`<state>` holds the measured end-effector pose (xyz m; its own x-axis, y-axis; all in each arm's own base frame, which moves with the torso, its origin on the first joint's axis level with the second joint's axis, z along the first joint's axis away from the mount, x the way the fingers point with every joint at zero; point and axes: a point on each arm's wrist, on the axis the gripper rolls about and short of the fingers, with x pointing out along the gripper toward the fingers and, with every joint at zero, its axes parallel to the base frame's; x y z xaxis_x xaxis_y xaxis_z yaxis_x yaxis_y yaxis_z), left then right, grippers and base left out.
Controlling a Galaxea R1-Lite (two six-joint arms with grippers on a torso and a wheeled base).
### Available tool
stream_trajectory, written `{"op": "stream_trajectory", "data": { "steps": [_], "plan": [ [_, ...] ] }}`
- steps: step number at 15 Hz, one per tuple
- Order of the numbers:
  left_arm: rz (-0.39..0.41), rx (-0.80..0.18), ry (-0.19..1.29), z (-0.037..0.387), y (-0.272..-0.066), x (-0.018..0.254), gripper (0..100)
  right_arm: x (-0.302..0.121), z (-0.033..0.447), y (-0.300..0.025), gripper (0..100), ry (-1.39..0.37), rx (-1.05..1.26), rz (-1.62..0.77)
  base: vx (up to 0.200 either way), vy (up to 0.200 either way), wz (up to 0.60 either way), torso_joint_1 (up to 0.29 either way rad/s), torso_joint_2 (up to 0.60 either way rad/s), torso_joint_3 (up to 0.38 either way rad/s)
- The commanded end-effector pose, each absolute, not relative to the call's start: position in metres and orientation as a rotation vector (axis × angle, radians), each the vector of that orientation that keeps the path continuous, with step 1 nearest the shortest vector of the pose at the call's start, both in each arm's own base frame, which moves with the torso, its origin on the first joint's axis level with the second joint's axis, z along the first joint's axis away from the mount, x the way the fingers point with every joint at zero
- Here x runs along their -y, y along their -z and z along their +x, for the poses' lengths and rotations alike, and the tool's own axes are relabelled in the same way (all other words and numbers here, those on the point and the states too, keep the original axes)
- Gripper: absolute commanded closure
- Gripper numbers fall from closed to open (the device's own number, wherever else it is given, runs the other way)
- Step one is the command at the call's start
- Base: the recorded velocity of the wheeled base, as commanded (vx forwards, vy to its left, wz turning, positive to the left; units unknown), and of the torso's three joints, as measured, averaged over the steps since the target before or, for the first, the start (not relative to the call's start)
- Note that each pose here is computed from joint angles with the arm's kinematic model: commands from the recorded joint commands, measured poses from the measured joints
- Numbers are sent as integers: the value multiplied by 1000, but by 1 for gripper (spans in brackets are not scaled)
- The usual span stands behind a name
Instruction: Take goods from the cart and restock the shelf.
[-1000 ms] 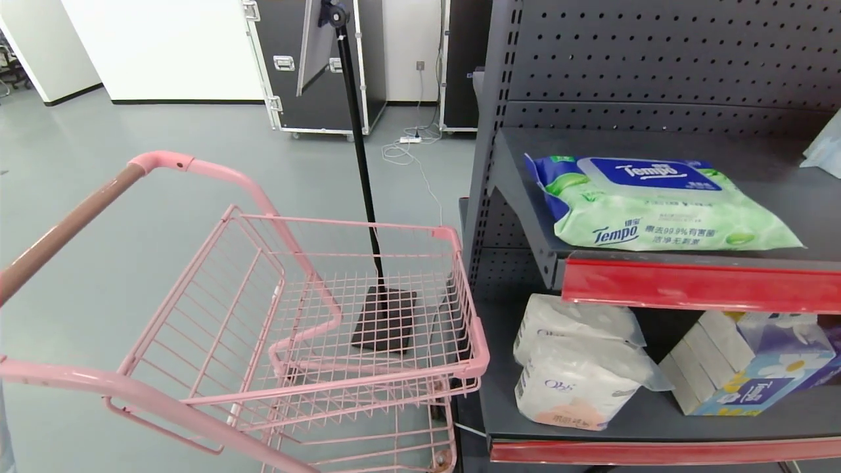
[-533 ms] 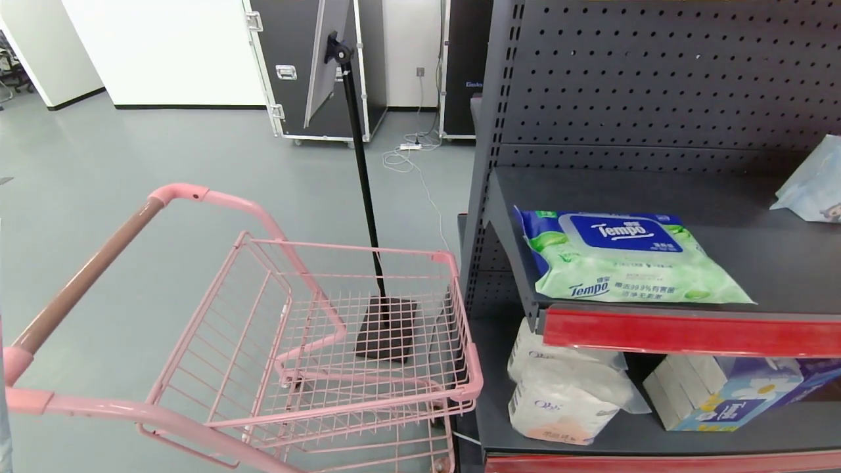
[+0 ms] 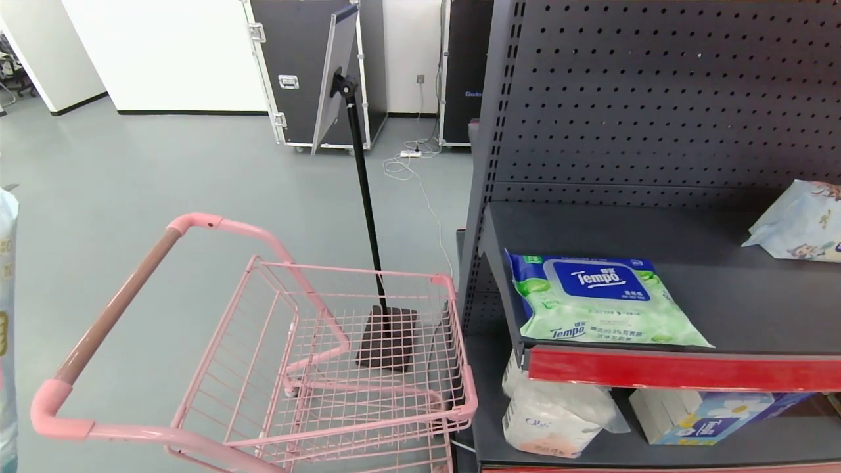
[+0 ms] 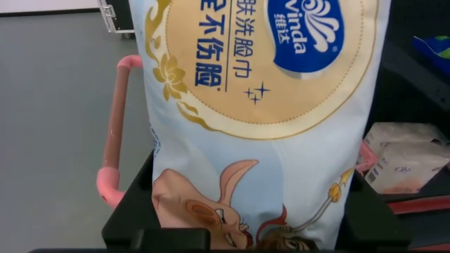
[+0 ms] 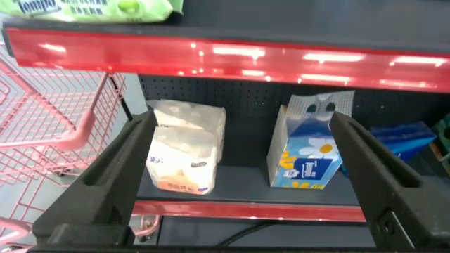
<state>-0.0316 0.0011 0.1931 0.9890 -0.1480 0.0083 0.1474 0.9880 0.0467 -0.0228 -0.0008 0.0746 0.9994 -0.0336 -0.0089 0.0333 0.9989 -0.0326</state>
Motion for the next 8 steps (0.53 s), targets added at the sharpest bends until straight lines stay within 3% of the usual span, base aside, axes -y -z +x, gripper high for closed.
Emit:
{"op": "stream_trajectory", "data": {
  "steps": [1, 8],
  "plan": [
    [46, 2, 149, -30, -193, -1, 100, 1, -23, -75, 0, 34, -11, -34, 0, 0, 0, 149, -413, -237],
    [47, 4, 150, -31, -191, -1, 100, 1, -23, -75, 0, 34, -11, -34, 0, 0, 0, 158, -371, -222]
  ]
}}
